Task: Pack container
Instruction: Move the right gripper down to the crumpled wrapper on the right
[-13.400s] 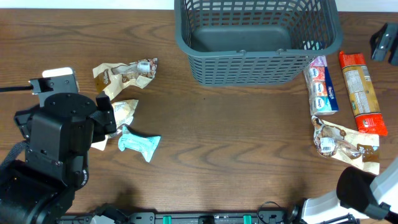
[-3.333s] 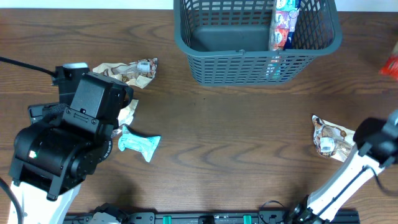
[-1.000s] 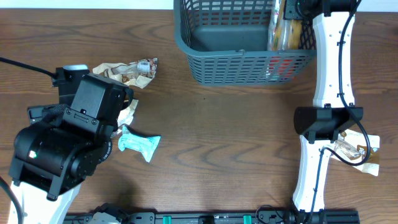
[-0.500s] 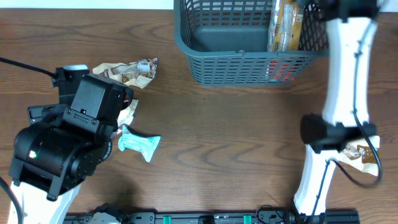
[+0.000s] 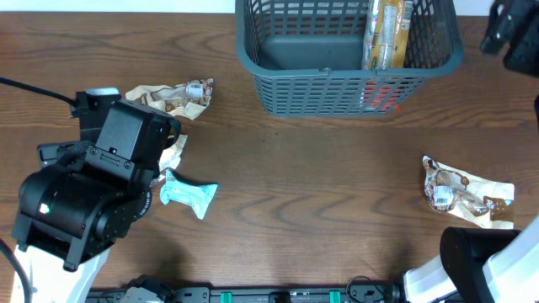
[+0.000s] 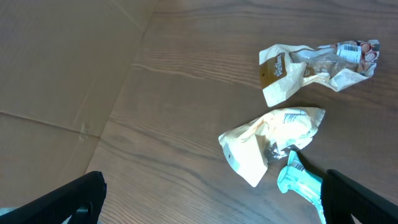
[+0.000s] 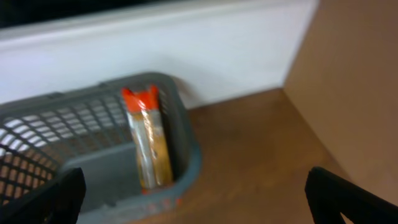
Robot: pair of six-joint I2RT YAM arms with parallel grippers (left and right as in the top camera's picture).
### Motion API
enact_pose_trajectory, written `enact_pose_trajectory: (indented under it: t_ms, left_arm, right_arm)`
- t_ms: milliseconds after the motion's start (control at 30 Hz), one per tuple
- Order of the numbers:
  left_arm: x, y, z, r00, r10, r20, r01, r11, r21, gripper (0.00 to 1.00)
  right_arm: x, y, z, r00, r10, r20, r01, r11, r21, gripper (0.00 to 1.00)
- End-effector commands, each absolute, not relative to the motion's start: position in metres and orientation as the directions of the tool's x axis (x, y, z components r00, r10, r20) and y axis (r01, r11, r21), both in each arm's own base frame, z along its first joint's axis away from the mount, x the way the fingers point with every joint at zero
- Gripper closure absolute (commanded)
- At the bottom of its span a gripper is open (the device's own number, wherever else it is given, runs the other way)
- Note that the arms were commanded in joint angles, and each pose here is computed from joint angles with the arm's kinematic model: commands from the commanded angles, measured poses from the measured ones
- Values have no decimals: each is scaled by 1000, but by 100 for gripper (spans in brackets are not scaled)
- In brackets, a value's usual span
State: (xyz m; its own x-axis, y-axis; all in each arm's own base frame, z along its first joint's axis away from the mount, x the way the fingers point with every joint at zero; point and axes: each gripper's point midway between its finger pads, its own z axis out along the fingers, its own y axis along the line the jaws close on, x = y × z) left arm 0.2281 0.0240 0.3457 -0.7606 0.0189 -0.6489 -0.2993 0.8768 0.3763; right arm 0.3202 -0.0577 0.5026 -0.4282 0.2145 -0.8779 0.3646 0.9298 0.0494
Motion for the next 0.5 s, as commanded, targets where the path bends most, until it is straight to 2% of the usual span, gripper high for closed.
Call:
enact_pose_trajectory:
  t_ms: [0,133,233,333,467]
  left_arm:
    - [228,26,345,-757,-1,-653,-319,873,368,1]
    - [228,26,345,-758,-1,-653,-319,873,369,1]
    - [228,26,345,-758,-1,-653,-319,873,369,1]
    - [228,26,345,-757,-1,-653,-319,873,368,1]
    - [228,26,345,-757,-1,-653,-319,873,368,1]
  right_arm:
    - [322,-90,483,-395,355,-847,572,817,75,1]
    - [315,-114,475,-249,499,-830,739,652,171,1]
    - [308,-139,464,-114,565,-817,852,479,213,1]
    - [310,-155,437,-75,639,-766,900,374,224,1]
    - [304,-171,378,-45,762,-646,959,214,187,2]
